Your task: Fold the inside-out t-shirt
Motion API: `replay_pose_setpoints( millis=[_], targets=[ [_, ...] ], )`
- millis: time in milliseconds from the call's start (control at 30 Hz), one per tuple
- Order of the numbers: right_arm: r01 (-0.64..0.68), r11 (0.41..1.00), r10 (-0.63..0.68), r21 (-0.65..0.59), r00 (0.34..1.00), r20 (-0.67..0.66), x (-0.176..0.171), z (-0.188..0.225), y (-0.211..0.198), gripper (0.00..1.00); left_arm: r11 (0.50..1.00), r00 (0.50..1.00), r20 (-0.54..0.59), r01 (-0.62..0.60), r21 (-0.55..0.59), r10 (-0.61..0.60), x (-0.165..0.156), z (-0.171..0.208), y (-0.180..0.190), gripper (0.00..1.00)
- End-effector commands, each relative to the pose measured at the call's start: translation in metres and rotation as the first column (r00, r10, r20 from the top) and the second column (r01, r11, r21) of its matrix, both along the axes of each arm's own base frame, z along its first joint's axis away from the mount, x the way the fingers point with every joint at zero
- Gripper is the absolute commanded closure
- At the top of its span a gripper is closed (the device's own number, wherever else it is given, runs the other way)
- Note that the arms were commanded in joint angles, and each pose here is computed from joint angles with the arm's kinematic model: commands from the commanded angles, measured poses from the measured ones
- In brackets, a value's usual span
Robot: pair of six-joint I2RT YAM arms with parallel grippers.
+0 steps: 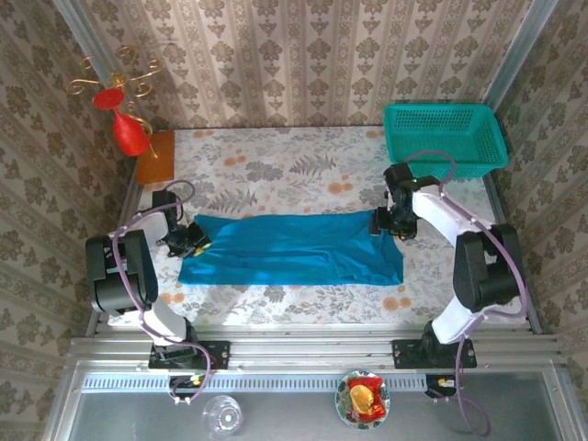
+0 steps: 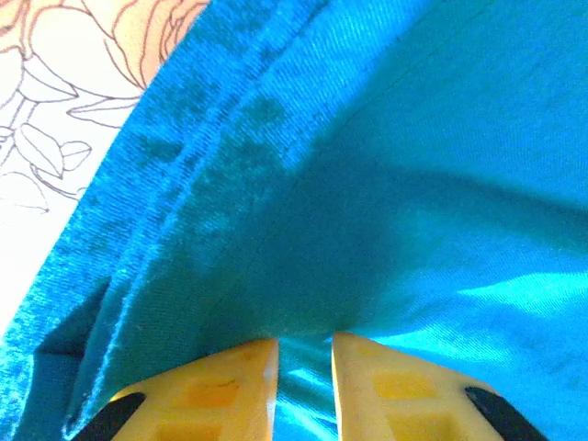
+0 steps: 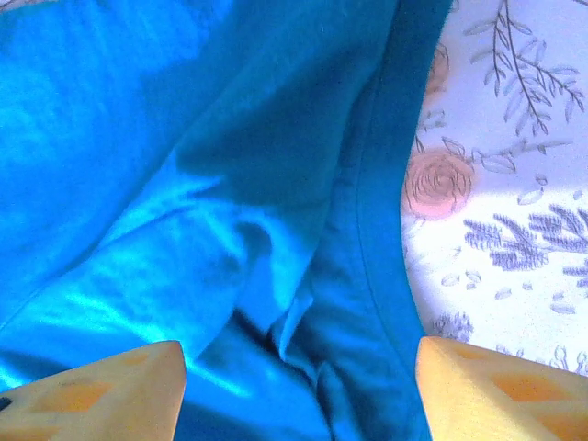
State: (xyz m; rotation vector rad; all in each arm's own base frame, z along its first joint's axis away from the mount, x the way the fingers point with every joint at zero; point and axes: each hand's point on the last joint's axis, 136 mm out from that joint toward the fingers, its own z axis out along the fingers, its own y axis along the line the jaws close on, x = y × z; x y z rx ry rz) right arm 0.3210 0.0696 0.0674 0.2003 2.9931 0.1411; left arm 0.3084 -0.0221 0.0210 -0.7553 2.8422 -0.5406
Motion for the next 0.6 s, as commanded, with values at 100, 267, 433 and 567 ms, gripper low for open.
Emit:
replay_pose_setpoints(
  millis=[100,267,433,567],
  targets=[
    [-0.059,0.998,0.058,-0.006,0.994,-0.089,0.003,-0.024,0.0,0.16,1.0,1.0,0.023,0.019,0.017,-0.02,-0.002,0.007,-0.001,0.74],
    [-0.016,1.0,0.012,-0.027,0.993,-0.117,0.002,-0.04,-0.008,0.17,1.0,1.0,0.024,0.019,0.015,-0.02,-0.004,0.007,-0.003,0.74],
    [0.037,0.999,-0.043,-0.035,0.984,-0.171,-0.004,-0.059,-0.018,0.24,1.0,1.0,0.016,0.021,0.023,-0.021,-0.006,0.004,-0.002,0.74],
    [0.047,0.999,-0.047,-0.005,0.982,-0.184,-0.006,-0.063,-0.015,0.35,0.999,1.0,0.012,0.02,0.036,-0.02,-0.008,0.004,0.0,0.74]
  ],
)
